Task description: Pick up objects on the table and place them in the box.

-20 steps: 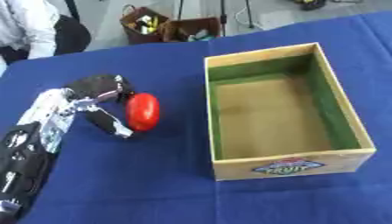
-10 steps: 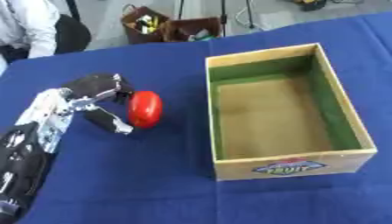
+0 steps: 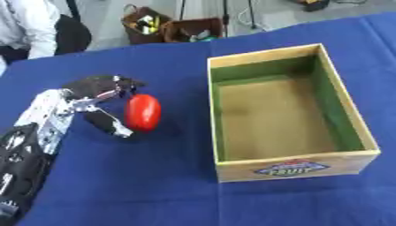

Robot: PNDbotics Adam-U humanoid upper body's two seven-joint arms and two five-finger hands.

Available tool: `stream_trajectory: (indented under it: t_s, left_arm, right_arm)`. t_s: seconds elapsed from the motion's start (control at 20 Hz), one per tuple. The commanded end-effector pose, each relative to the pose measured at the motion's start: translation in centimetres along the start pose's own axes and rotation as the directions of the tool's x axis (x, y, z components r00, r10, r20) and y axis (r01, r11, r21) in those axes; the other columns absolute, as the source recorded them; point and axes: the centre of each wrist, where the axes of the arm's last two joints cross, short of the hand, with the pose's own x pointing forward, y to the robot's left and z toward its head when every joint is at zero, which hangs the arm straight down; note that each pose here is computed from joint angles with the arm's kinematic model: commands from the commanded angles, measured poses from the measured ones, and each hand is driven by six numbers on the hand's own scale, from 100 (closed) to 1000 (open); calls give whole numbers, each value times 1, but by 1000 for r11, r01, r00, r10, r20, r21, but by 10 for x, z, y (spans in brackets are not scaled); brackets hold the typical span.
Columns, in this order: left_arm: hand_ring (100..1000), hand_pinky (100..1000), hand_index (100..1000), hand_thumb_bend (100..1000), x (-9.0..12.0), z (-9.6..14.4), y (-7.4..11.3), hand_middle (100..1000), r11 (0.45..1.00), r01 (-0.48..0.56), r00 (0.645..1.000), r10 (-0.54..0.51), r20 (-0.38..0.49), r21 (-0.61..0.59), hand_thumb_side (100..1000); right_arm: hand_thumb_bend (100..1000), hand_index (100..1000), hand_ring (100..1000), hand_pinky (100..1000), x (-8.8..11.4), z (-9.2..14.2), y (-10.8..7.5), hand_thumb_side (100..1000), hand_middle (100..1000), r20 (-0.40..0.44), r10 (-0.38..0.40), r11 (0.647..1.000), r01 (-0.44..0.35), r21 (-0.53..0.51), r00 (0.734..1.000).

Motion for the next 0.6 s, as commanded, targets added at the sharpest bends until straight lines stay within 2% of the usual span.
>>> stream_trajectory:
  t_s: [0.05, 0.35, 0.6]
  left_arm:
    - [714, 605, 1000, 834, -8, 8, 19, 797, 998, 60, 997, -61, -54, -7, 682]
    - [707, 583, 1000, 854, -6, 7, 25, 765, 997, 69, 996, -67, -54, 34, 660]
    - [667, 538, 948, 907, -2, 3, 23, 715, 997, 35, 999, -34, -9, 64, 640]
  right_arm:
    - [100, 690, 938, 928, 6, -3, -3, 605, 545, 27, 3, 1000, -3, 3, 1000]
    - [100, 690, 939, 928, 7, -3, -3, 606, 545, 28, -1, 1000, 1, 6, 1000]
    - [100, 690, 940, 930, 7, -3, -3, 605, 545, 29, -1, 1000, 0, 7, 1000]
